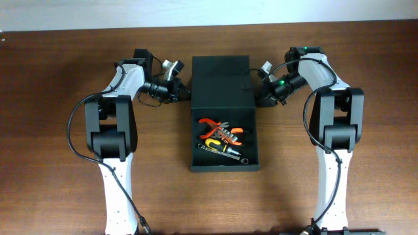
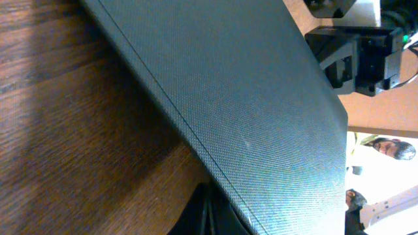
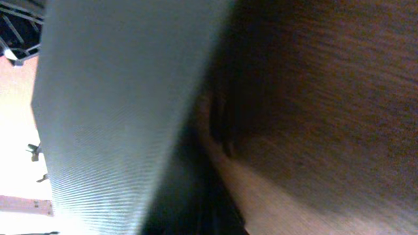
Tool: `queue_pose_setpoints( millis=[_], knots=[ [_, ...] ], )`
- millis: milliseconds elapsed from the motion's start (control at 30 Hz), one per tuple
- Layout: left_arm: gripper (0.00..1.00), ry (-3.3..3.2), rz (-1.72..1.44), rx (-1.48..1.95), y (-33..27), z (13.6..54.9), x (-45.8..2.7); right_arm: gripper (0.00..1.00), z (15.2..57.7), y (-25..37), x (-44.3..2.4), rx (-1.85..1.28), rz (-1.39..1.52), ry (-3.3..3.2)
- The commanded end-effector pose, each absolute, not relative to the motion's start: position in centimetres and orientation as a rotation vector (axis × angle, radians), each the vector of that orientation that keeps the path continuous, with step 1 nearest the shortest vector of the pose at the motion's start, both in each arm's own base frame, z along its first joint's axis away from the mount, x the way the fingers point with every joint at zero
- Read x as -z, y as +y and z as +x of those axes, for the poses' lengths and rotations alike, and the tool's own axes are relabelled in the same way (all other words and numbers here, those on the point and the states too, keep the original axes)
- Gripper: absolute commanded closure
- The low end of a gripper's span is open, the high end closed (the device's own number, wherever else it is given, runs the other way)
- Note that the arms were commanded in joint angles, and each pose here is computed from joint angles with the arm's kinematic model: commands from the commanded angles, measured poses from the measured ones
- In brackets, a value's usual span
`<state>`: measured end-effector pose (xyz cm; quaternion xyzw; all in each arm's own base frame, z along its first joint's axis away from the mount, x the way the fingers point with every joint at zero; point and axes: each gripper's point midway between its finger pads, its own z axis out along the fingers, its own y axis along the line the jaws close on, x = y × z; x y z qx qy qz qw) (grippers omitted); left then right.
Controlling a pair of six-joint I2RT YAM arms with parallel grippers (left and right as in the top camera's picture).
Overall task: Pack container
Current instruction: 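Grip the upright lid edges with both grippers, then swing the lid down over the box with both grippers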
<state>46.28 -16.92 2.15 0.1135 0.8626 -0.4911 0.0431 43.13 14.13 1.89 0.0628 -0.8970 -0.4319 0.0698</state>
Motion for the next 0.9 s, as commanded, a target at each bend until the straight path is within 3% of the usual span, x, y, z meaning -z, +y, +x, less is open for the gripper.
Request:
queue_pose_setpoints(
  millis=[0,533,867],
  knots=[
    [0.98,2.604,0.327,1.565,-17.2,46.4,-2.6,0.96,44.3,15.1,-3.6,1.369,0.292,-2.721],
    [0.98,2.456,0.415,1.61,-18.8,48.8,-8.0,0.96,46.0,15.2,-7.7,1.391,0.375,-2.782],
    [0.98,2.475,0.471,1.63,-20.4,48.0,-12.2,0.96,45.8,14.2,-10.9,1.266,0.459,-2.84]
  ],
)
